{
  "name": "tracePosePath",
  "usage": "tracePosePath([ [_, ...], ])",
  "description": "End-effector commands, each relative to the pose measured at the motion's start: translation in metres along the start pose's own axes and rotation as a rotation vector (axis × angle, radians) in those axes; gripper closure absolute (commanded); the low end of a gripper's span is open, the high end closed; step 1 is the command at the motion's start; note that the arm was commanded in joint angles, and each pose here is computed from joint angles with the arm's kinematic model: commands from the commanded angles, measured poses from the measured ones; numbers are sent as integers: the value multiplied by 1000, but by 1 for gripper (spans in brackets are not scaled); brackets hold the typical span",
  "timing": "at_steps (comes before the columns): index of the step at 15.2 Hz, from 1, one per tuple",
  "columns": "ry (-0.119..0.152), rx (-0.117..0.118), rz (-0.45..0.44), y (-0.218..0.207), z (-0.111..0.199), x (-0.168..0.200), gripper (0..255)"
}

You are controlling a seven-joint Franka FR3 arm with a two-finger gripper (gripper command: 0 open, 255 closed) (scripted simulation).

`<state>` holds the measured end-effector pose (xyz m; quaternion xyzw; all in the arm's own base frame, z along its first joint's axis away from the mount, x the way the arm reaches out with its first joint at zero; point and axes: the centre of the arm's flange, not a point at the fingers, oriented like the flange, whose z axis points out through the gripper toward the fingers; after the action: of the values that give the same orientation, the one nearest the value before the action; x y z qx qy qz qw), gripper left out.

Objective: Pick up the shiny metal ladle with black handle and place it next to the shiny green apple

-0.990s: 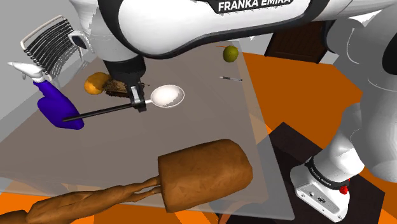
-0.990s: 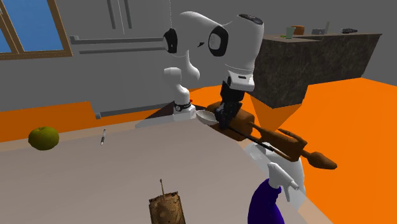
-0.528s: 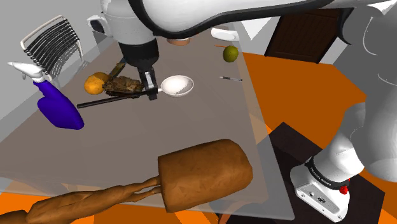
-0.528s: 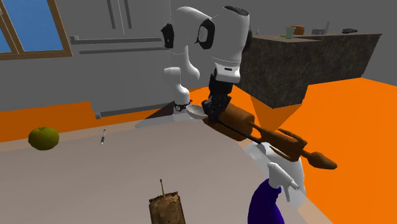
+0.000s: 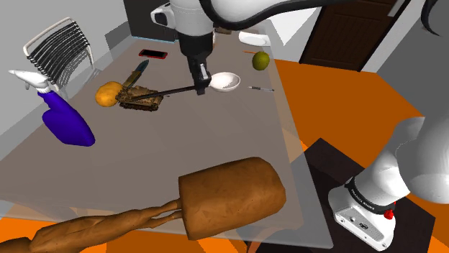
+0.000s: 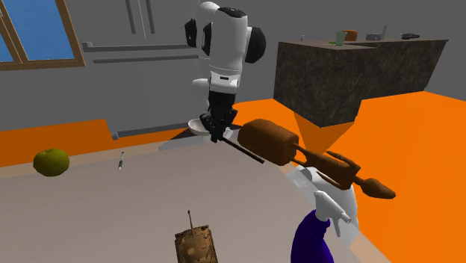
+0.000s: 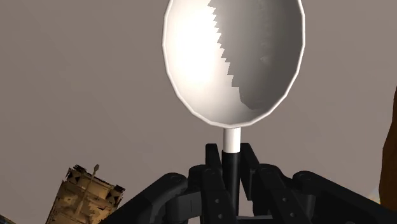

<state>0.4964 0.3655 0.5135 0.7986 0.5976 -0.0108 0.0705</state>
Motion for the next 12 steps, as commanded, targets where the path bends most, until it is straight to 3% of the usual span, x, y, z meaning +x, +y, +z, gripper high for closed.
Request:
tracePosePath([
  [1,1,0,-1,12,3,-24,255],
  [12,1,0,-1,84,23,-148,255],
])
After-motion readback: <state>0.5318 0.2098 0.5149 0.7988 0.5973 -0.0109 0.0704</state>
